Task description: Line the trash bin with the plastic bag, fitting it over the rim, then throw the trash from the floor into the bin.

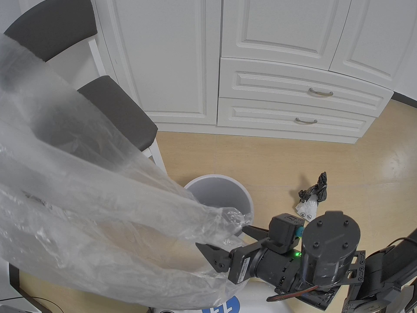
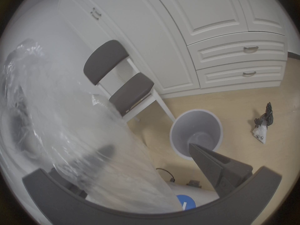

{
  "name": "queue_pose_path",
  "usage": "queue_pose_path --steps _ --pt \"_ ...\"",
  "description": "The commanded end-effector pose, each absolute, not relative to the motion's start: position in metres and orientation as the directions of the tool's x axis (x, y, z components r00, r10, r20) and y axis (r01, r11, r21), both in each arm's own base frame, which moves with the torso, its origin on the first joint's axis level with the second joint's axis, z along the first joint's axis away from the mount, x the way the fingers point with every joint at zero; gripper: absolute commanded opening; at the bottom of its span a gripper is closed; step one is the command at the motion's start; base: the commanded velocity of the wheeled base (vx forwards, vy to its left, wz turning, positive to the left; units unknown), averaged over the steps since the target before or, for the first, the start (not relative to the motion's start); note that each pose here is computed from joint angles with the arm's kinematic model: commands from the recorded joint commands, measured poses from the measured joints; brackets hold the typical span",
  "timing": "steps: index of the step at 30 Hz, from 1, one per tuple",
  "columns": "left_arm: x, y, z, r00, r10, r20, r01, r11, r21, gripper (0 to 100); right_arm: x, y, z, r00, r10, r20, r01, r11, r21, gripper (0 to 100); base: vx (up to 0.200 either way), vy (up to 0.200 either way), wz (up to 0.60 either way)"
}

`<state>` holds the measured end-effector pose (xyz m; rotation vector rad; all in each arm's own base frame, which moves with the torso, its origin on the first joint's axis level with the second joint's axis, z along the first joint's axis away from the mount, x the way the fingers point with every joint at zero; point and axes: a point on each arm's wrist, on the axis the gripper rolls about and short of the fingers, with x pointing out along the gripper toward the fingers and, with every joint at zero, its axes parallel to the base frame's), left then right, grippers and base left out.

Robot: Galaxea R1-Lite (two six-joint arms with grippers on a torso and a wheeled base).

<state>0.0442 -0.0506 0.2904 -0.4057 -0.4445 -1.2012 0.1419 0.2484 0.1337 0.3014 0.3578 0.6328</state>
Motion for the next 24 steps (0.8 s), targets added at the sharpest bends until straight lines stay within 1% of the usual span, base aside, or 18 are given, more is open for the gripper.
queue_pose_path --steps 1,3,10,13,16,21,24 --pt "0.043 -0.049 0.291 0.294 -0.788 0.54 0.948 0.313 -0.059 0 0.149 0.256 0.133 0.776 0.593 -0.213 -0.489 0.78 0.39 100 0.0 0.0 0.0" --pt "0.043 -0.049 0.292 0.293 -0.784 0.546 0.947 0.315 -0.056 0 0.156 0.256 0.137 0.813 0.551 -0.19 -0.453 0.803 0.387 100 0.0 0.0 0.0" --pt "0.041 -0.047 0.293 0.293 -0.778 0.556 0.946 0.322 -0.048 0 0.158 0.25 0.148 0.828 0.536 -0.165 -0.442 0.805 0.395 100 0.0 0.0 0.0" --pt "0.04 -0.046 0.293 0.29 -0.774 0.562 0.946 0.322 -0.045 0 0.164 0.245 0.149 0.844 0.51 -0.164 -0.426 0.824 0.373 100 0.0 0.0 0.0" --pt "0.04 -0.046 0.293 0.291 -0.775 0.561 0.945 0.323 -0.045 0 0.163 0.24 0.156 0.849 0.506 -0.15 -0.426 0.825 0.372 100 0.0 0.0 0.0" --pt "0.04 -0.046 0.293 0.29 -0.774 0.562 0.945 0.323 -0.043 0 0.156 0.228 0.171 0.836 0.509 -0.204 -0.416 0.832 0.367 100 0.0 0.0 0.0" --pt "0.04 -0.046 0.292 0.29 -0.774 0.562 0.945 0.323 -0.043 0 0.155 0.226 0.179 0.824 0.516 -0.234 -0.396 0.82 0.412 100 0.0 0.0 0.0"
